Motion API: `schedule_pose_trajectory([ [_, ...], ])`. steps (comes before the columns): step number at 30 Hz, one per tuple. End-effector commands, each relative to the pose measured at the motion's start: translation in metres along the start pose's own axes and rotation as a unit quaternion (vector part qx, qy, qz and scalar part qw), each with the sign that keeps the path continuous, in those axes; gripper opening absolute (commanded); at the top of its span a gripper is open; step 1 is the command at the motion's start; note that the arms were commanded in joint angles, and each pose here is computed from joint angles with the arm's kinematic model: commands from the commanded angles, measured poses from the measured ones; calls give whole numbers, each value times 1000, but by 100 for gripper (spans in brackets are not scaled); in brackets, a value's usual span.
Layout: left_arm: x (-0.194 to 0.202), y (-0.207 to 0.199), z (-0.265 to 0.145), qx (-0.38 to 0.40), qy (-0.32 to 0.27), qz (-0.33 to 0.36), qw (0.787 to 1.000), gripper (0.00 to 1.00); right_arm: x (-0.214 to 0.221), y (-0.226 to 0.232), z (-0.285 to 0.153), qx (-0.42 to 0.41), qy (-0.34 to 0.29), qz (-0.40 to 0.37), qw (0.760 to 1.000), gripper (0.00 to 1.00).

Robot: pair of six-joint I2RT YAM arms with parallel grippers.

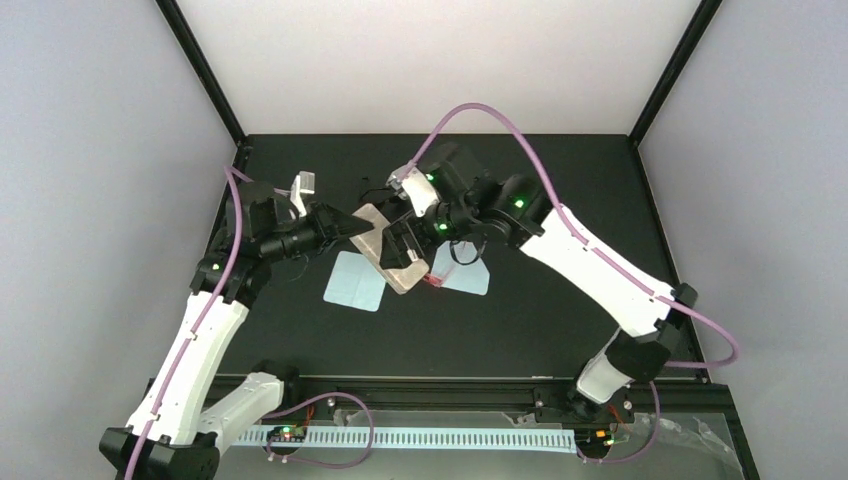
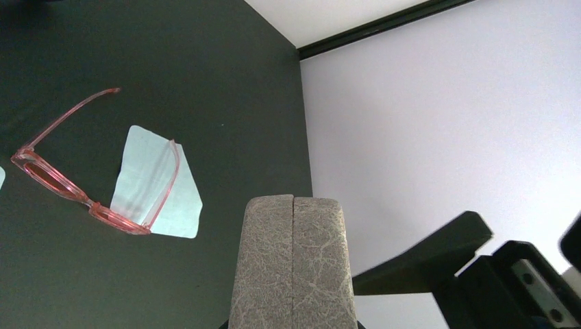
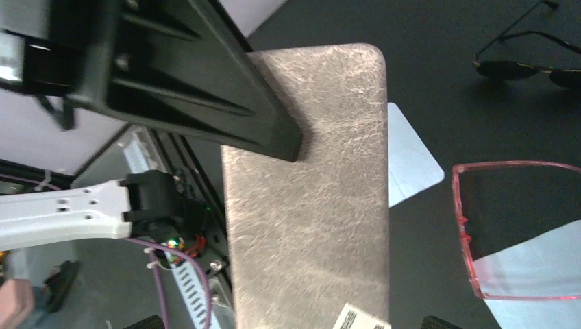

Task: Organize the sunglasses
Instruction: Open the sunglasses case at the center of the board.

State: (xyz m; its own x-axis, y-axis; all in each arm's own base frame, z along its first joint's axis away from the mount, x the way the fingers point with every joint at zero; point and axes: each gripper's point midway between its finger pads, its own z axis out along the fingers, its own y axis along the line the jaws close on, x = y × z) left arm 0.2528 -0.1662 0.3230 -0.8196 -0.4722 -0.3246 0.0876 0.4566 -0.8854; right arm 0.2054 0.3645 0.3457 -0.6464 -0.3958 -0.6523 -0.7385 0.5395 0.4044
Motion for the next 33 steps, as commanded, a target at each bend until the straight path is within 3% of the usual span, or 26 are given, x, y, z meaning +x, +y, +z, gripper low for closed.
schedule_pose_trajectory([
  [1, -1, -7, 1, 8, 2, -7, 1000, 2, 0, -15, 11, 51, 18, -32, 998, 100],
  [21, 1, -3, 6, 2, 15, -11, 1000, 1, 6, -14, 53, 18, 56, -51, 997, 98],
  [24, 2, -2, 6, 1, 15, -13, 1000, 1, 7, -14, 55, 16, 56, -51, 997, 89],
  [28, 2, -1, 6, 0, 14, -13, 1000, 2, 8, -13, 56, 10, 57, -48, 997, 66],
  [33, 3, -1, 5, 1, 13, -9, 1000, 5, 9, -11, 52, 5, 49, -40, 998, 56],
])
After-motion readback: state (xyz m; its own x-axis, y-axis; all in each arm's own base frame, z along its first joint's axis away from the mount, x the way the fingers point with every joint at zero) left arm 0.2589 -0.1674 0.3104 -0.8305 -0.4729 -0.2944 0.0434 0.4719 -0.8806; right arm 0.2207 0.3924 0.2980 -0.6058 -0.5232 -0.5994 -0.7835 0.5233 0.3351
